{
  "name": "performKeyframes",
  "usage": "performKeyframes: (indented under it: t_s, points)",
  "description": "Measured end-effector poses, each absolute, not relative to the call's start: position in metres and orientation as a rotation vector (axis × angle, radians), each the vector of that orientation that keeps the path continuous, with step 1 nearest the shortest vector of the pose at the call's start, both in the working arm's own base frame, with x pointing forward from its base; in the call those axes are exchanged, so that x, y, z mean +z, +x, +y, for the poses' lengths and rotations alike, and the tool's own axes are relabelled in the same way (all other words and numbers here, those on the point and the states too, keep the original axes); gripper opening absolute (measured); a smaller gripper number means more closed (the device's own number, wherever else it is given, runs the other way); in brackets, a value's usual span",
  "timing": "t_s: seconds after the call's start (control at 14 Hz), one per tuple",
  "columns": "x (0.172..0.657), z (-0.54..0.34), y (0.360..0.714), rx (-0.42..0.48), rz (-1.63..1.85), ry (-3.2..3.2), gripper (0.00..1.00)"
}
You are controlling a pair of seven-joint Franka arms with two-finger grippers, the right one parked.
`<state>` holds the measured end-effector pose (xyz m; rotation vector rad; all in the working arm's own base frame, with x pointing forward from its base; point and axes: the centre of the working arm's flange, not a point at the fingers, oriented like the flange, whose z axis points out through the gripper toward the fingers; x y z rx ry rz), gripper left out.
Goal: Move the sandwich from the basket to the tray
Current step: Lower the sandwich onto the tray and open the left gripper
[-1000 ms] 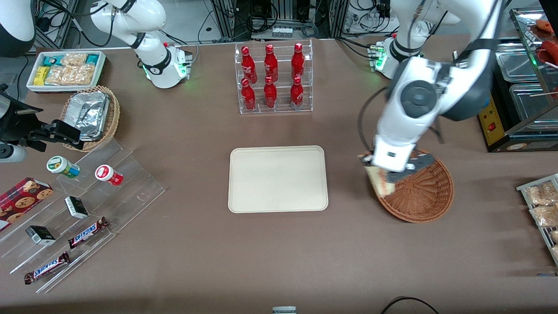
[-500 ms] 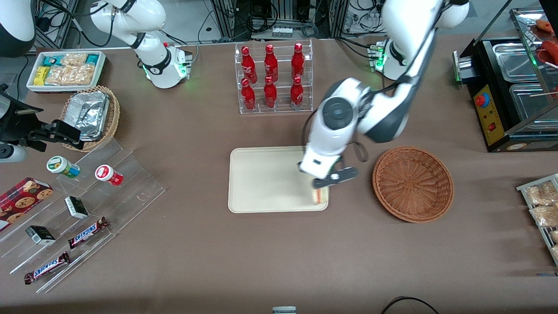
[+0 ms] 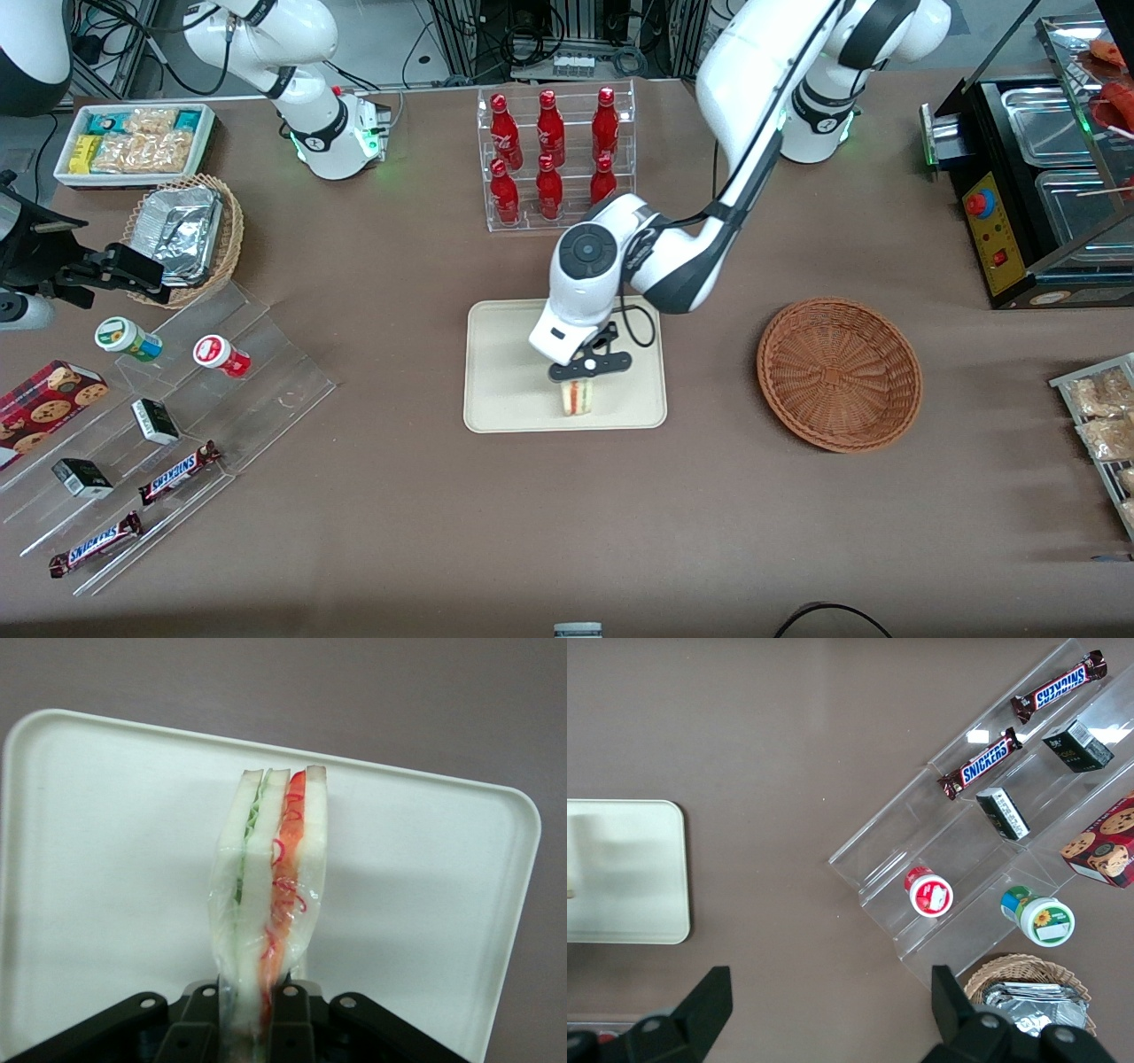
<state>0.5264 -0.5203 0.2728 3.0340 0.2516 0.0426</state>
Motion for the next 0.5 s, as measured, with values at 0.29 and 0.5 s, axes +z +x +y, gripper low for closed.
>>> performKeyframes:
  t_s: [0.29,0.5]
  points:
    - [0.243,-0.543,0.513,0.048,0.188,3.047,0.16]
    - [0.233,-0.545,0.511,0.043,0.178,3.057,0.23]
